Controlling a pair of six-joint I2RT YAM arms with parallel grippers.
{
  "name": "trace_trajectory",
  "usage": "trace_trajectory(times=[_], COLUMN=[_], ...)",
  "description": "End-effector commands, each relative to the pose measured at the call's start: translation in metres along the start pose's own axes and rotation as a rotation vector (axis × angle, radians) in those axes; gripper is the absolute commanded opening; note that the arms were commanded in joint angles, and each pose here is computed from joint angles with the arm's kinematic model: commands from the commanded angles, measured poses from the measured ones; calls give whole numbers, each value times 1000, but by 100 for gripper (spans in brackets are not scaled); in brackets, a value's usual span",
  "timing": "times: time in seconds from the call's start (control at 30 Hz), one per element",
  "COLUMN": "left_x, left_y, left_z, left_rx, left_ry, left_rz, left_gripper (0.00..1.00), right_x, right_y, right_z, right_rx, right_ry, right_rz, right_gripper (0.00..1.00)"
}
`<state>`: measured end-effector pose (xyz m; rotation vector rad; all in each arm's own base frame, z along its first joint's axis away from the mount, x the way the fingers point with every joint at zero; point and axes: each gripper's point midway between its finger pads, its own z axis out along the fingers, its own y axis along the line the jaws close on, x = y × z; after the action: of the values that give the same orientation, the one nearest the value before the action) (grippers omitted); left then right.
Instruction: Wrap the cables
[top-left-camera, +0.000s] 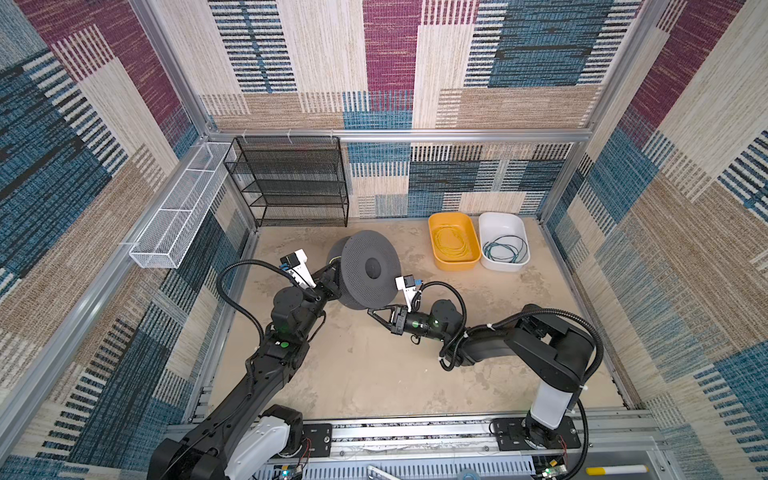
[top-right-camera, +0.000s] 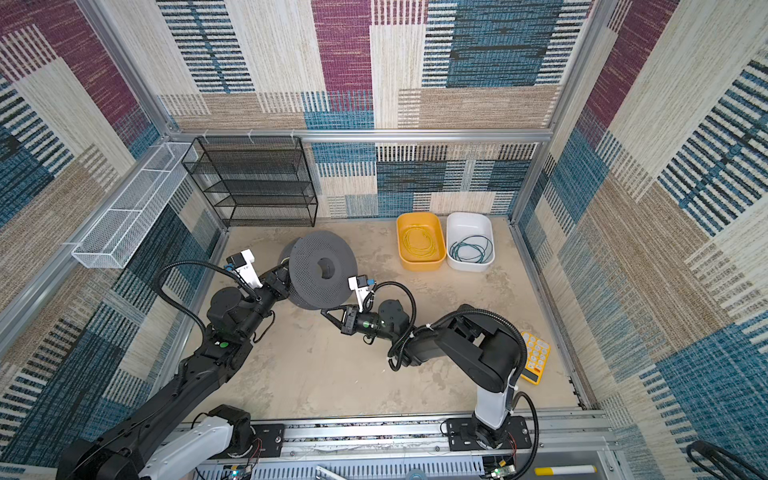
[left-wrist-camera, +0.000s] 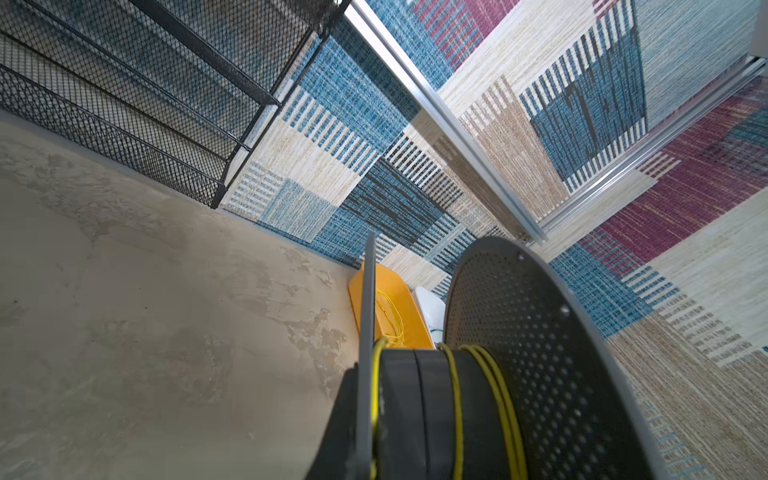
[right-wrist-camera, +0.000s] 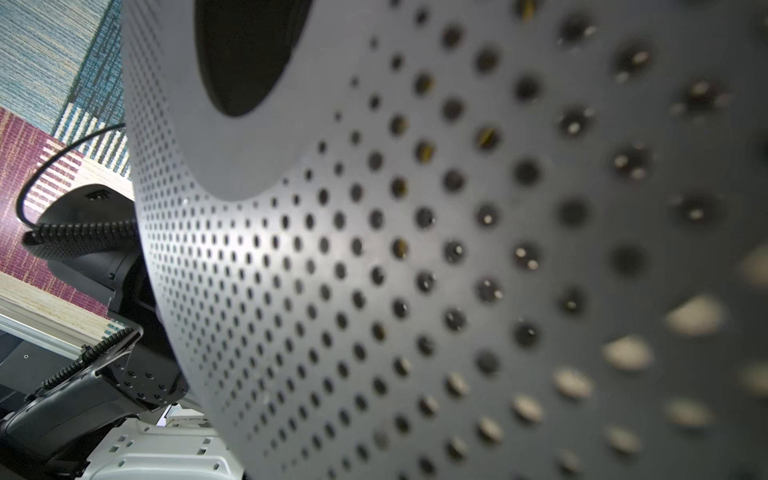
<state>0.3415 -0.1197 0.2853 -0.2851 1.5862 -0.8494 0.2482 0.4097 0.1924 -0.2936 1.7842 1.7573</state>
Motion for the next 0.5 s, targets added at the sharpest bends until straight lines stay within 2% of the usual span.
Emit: trace_trajectory(times=[0.0,0.47], left_x=[-45,-22], left_y=[-30,-45], left_z=[-3,-2], left_rx=[103,182], left_ry=[-216,-176], left_rz=[5,33], left_gripper=[0,0], right_x=[32,23], right_y=[46,78], right_z=[6,-1], right_rx=[-204,-350], right_ry=[168,120], right_rz=[-11,11], right_gripper=[0,0])
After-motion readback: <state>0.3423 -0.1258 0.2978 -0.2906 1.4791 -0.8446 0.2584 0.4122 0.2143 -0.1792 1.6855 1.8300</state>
